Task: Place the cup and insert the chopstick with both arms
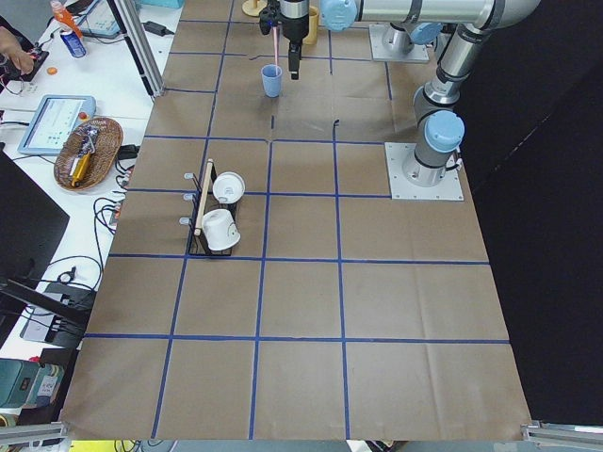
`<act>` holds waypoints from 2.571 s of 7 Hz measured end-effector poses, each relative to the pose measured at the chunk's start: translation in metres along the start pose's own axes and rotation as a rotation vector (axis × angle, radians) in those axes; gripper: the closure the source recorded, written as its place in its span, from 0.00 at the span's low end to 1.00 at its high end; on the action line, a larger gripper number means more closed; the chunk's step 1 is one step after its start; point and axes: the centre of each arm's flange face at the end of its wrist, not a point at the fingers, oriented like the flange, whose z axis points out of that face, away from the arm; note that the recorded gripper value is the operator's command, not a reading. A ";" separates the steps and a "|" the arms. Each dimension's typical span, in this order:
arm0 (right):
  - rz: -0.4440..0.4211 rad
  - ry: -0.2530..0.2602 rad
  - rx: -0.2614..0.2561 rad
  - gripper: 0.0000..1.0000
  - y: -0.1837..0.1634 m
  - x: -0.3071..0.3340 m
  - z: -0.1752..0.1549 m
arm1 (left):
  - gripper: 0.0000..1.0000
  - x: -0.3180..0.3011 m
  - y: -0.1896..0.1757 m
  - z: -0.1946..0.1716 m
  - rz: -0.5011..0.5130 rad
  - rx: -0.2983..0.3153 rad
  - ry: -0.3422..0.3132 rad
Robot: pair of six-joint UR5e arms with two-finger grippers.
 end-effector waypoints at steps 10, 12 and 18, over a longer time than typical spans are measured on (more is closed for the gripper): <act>0.120 0.085 0.017 0.00 0.001 0.062 -0.053 | 0.00 0.000 0.000 0.001 0.000 -0.001 0.000; 0.202 0.129 -0.080 0.01 0.036 0.106 -0.072 | 0.00 0.000 0.000 0.001 0.001 -0.002 0.000; 0.289 0.139 -0.192 0.00 0.106 0.123 -0.081 | 0.00 0.000 0.000 0.001 0.002 -0.001 0.001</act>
